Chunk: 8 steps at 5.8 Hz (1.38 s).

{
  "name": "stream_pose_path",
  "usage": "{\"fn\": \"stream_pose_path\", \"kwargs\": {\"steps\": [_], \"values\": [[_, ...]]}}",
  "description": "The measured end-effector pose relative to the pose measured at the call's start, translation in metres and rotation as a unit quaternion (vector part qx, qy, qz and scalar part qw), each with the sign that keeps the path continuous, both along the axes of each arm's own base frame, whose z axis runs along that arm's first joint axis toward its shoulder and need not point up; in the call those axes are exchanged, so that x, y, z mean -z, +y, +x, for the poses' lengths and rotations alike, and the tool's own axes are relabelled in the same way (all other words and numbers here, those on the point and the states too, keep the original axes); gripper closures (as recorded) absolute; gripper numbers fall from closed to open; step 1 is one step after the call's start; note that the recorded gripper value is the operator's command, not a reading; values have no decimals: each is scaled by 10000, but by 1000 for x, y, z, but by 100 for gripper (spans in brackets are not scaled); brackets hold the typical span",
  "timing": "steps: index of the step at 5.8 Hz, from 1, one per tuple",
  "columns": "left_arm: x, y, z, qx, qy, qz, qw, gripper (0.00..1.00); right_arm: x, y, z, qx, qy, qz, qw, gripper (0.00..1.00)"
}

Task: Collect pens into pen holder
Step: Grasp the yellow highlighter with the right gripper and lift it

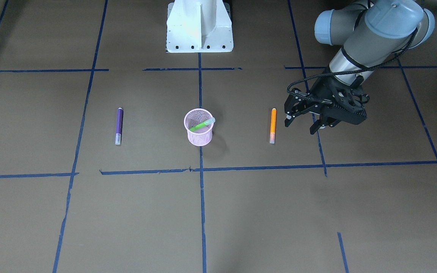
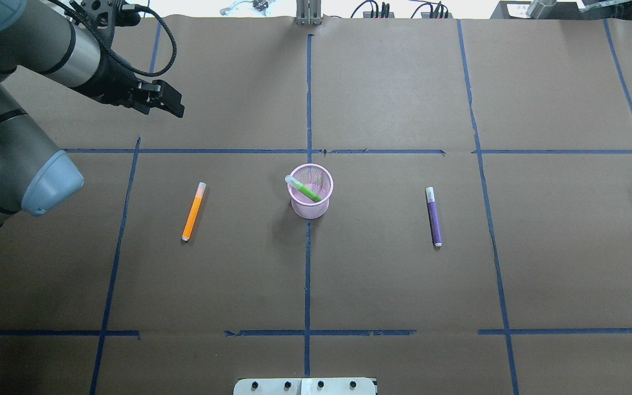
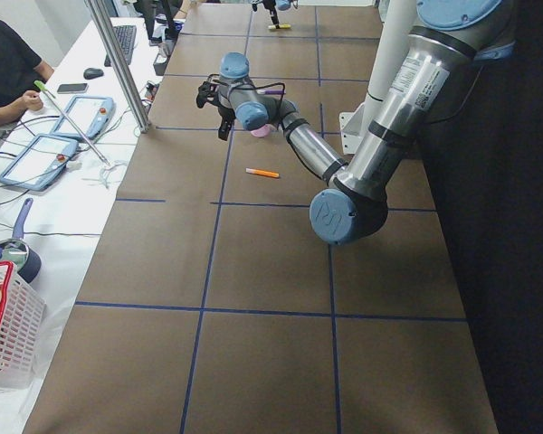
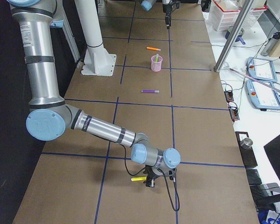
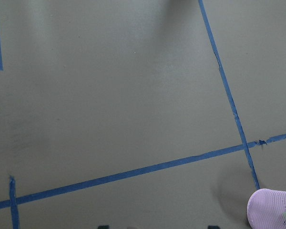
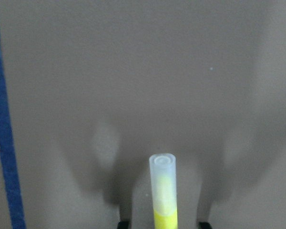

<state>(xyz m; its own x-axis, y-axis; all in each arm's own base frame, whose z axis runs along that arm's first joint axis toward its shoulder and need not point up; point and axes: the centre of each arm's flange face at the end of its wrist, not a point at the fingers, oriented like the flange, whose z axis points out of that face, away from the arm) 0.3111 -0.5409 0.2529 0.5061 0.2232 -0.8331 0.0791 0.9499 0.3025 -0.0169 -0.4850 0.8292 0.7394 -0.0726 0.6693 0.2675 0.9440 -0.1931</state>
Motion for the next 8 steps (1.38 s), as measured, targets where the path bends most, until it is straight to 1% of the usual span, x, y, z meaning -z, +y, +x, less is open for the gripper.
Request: {"fn": "stream_pose_path", "kwargs": {"steps": [1, 3, 4, 5, 6, 7, 8], "values": [[-1, 2, -2, -1, 1, -1, 10000, 25, 0, 0, -1, 8, -2, -2, 10000, 99], [-4, 5, -3, -8, -5, -6, 10000, 25, -1, 1, -2, 20, -4, -6, 10000, 100], [-5, 5, -4, -9, -7, -8, 10000, 25, 1, -1, -2, 68, -34, 52, 10000, 100], [-5, 5, -4, -9, -6, -6, 10000, 25, 16, -8, -2, 128, -117, 289, 9994, 100], [-3, 6, -4, -10, 8, 12, 10000, 22, 55, -23, -4, 124, -212, 713, 9972, 100], [-1, 7, -6, -6, 23, 30, 10000, 22, 105, -40, -7, 96, -310, 1199, 9923, 100], [-1, 7, -6, 1, 27, 33, 10000, 22, 159, -53, -12, 73, -539, 1680, 9843, 100]]}}
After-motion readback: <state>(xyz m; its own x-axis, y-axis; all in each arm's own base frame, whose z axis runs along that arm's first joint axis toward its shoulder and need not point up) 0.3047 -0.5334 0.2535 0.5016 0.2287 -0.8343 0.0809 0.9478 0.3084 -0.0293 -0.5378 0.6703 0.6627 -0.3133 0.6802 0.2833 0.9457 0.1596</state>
